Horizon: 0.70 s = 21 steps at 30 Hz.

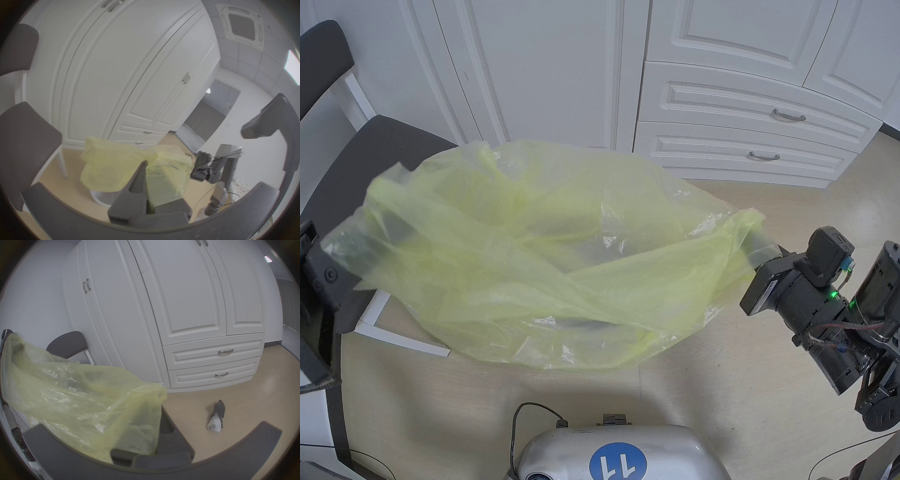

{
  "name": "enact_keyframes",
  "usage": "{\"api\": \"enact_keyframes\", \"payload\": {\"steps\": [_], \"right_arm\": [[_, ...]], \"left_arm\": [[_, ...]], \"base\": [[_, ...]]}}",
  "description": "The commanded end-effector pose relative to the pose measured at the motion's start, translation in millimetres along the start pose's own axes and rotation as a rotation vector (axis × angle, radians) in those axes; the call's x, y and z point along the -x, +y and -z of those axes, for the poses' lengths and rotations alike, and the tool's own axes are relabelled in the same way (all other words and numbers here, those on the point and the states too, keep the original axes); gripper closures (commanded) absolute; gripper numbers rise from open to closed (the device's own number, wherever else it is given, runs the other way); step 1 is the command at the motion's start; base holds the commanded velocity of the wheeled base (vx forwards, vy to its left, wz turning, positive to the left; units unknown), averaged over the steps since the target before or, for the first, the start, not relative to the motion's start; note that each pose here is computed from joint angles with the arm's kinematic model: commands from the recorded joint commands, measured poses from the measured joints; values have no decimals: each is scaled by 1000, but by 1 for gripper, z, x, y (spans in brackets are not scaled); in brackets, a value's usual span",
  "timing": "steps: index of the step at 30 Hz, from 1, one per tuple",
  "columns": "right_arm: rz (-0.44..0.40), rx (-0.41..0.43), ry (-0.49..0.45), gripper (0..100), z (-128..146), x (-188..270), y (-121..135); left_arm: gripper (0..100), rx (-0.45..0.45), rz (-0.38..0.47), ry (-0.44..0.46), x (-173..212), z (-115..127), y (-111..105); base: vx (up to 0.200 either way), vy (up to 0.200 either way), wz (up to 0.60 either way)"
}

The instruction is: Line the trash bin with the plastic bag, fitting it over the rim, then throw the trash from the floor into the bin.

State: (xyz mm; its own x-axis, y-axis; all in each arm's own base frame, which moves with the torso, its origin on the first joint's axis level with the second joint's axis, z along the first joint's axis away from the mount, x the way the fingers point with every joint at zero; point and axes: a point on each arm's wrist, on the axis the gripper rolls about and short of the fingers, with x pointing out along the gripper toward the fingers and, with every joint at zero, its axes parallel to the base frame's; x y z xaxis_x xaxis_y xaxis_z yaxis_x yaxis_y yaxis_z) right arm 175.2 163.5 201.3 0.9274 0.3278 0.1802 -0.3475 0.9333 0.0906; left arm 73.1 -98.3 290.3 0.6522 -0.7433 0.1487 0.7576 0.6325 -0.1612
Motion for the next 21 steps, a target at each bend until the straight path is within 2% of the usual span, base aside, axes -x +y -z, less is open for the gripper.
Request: {"api": "enact_keyframes", "payload": {"steps": [1,3,6,11,13,14,18,20,21], "right_arm": [[33,-13,-50,100,-14,0,-1],[44,-6,-54,100,-15,1,-2],[64,19,-62,100,-17,3,-3],[68,59,-64,100,-19,13,-7],[60,85,-62,100,-19,19,-8],[60,85,-62,100,-19,19,-8],[37,175,-58,100,-19,40,-14],[31,186,-58,100,-20,43,-14],[-22,249,-58,100,-20,62,-11]], "left_arm": [[100,-19,-116,38,-8,-10,1],[100,-50,-219,94,-12,-8,6],[100,-147,-362,169,-19,4,15],[100,-321,-495,257,-18,23,22],[100,-361,-511,283,-15,29,24],[100,-361,-511,283,-15,29,24],[100,-402,-509,327,-12,38,26],[100,-407,-510,333,-12,39,26],[100,-433,-518,347,-11,41,29]], "base": [[0,0,0],[0,0,0],[0,0,0],[0,0,0],[0,0,0],[0,0,0],[0,0,0],[0,0,0],[0,0,0]]}}
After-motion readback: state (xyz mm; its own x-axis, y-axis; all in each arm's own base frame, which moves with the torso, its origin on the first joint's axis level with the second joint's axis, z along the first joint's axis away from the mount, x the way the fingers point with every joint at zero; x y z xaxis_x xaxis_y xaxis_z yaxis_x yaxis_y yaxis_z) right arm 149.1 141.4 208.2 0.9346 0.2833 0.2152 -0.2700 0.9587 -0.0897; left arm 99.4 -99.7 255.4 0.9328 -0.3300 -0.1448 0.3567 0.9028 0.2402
